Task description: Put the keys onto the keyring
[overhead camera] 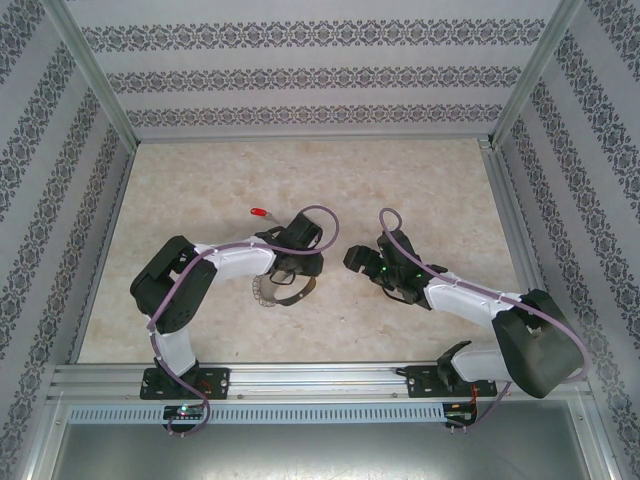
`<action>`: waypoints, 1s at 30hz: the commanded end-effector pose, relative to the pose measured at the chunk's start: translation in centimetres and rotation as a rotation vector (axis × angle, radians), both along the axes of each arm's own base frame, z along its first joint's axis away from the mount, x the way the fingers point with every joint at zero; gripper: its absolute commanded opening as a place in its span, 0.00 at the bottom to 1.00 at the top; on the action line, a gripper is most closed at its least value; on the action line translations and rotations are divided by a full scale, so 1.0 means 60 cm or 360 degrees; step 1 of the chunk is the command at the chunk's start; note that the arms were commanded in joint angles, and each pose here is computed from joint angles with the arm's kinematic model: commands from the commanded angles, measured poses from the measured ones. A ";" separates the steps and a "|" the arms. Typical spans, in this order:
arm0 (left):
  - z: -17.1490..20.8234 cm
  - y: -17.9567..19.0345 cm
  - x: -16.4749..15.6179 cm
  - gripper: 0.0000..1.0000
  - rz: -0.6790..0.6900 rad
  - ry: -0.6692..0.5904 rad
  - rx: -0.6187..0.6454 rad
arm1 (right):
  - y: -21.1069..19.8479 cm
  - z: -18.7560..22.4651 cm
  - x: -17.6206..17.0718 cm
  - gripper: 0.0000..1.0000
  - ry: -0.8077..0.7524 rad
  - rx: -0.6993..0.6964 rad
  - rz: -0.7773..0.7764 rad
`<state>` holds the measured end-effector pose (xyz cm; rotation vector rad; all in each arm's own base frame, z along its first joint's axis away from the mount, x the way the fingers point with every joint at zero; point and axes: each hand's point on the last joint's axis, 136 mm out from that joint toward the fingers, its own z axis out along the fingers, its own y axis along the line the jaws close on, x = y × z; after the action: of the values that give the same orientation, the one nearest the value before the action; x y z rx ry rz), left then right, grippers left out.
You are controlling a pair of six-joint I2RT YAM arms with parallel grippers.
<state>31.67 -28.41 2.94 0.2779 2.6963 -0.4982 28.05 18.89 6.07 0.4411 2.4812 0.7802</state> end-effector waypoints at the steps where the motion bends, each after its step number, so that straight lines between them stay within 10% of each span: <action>1: -0.001 -0.013 -0.003 0.16 -0.0038 -0.0047 -0.0004 | -0.007 0.009 0.012 0.95 -0.0054 -0.0034 -0.0008; 6: 0.005 -0.016 -0.005 0.01 -0.0066 -0.0071 0.0002 | -0.013 0.018 0.018 0.98 -0.0082 -0.0077 -0.0020; 18: 0.122 -0.028 0.005 0.00 -0.0402 -0.0400 0.0024 | 0.008 0.085 0.037 0.96 -0.0329 -0.0033 0.0193; 30: 0.327 -0.062 -0.014 0.00 -0.0831 -0.0909 -0.0289 | 0.022 0.267 0.029 0.66 -0.0915 0.0256 0.0584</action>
<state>30.99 -30.90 18.45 0.8135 2.1706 -0.6124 30.17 19.00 17.63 -0.0044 2.1296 0.9842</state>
